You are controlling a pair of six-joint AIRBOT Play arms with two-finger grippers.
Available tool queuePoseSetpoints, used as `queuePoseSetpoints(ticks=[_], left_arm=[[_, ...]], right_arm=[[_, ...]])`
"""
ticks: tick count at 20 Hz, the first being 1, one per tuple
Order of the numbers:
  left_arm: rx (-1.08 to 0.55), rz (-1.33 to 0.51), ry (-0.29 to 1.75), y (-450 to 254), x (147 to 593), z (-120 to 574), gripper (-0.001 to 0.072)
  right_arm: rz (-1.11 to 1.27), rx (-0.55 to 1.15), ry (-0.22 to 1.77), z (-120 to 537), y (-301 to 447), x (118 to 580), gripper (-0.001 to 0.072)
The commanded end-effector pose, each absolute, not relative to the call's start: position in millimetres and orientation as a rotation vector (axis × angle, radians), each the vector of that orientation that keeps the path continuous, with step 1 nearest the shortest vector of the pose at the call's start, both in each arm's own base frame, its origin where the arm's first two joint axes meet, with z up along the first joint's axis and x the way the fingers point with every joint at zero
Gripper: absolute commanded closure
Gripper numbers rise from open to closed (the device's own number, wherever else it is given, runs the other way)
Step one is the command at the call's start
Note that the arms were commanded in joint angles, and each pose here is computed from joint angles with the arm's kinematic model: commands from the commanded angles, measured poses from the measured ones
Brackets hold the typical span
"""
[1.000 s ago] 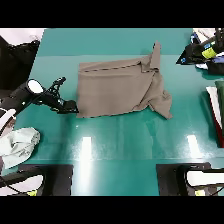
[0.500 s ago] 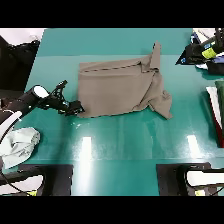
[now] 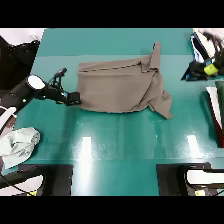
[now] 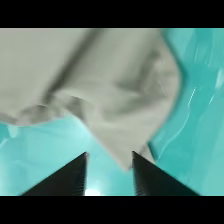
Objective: Fold the shirts.
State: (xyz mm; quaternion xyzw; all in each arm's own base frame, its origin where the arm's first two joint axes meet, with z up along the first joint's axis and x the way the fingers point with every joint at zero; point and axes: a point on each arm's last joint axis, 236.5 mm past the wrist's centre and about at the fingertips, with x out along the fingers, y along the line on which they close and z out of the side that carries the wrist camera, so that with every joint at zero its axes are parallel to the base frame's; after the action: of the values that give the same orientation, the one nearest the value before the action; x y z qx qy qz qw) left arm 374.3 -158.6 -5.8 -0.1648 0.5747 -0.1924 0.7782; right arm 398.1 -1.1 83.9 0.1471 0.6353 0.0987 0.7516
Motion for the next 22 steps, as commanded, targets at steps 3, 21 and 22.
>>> queuePoseSetpoints(ticks=[3,21,22], left_arm=[[-0.300,-0.439,1.158,-155,378,37,0.0685],[-0.305,-0.435,1.160,-155,377,50,0.0685],[-0.287,-0.432,1.107,-152,387,68,0.0685]], right_arm=[[0.173,0.594,1.396,-9,-18,387,0.0185],[0.319,0.651,1.395,-53,10,445,0.0693],[0.314,0.641,1.335,-31,6,451,0.0693]])
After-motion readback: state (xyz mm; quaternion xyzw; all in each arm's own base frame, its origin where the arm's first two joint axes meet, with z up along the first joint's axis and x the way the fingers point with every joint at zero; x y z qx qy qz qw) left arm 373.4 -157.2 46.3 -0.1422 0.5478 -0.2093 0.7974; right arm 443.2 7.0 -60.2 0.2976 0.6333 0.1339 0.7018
